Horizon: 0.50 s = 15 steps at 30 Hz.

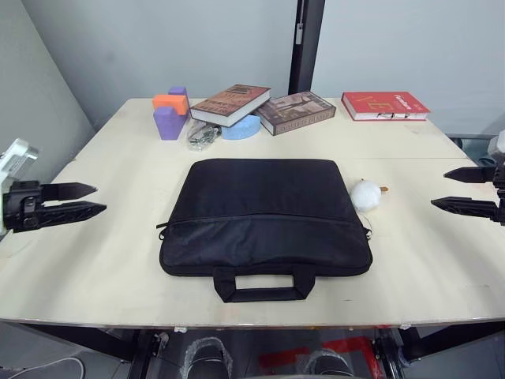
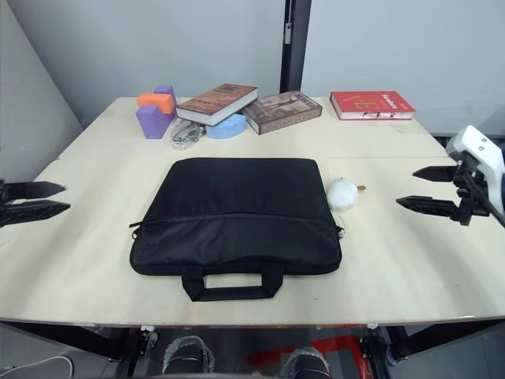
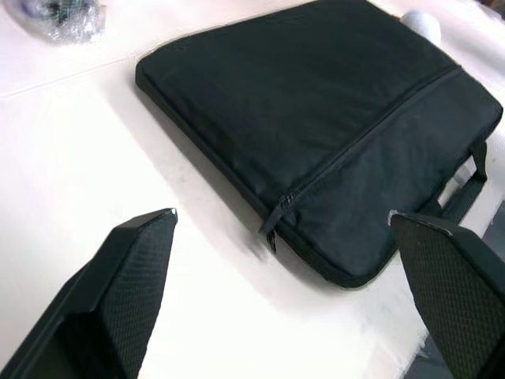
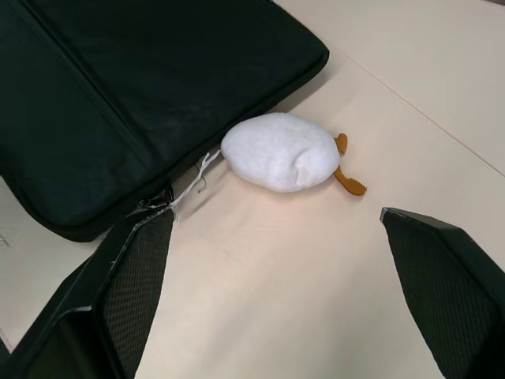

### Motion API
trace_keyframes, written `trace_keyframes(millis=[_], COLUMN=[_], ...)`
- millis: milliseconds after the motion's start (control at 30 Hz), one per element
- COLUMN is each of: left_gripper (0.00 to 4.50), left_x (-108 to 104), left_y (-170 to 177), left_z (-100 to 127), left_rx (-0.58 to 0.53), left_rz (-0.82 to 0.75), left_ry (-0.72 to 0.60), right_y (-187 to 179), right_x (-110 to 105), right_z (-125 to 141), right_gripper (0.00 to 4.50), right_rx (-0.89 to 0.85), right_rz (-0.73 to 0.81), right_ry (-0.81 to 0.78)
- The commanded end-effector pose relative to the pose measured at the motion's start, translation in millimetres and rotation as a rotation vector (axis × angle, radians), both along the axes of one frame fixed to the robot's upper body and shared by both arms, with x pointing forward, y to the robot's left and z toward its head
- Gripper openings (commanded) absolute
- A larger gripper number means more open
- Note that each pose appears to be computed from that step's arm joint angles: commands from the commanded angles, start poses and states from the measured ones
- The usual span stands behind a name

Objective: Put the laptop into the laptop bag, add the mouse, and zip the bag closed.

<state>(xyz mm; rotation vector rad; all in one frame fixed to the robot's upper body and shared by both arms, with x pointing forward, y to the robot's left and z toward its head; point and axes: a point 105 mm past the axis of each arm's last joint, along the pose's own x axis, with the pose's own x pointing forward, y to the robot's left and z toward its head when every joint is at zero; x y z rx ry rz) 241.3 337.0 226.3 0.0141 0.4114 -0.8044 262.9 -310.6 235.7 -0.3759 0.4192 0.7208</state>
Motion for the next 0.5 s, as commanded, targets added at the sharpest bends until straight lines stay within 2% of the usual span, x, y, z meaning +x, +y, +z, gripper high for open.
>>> trace_keyframes(millis=[33, 500], left_gripper=[4.5, 4.5], left_x=[-3, 7], left_y=[2, 1], left_z=[28, 17], left_rx=[-0.025, -0.035], left_rz=[0.015, 0.045], left_ry=[-0.108, -0.109], right_y=[-5, -6], right_x=[5, 12], right_z=[22, 13], right_gripper=[4.44, 4.44], right_rx=[0.009, 0.004], right_rz=[-0.023, -0.029], right_ry=[-0.094, -0.092])
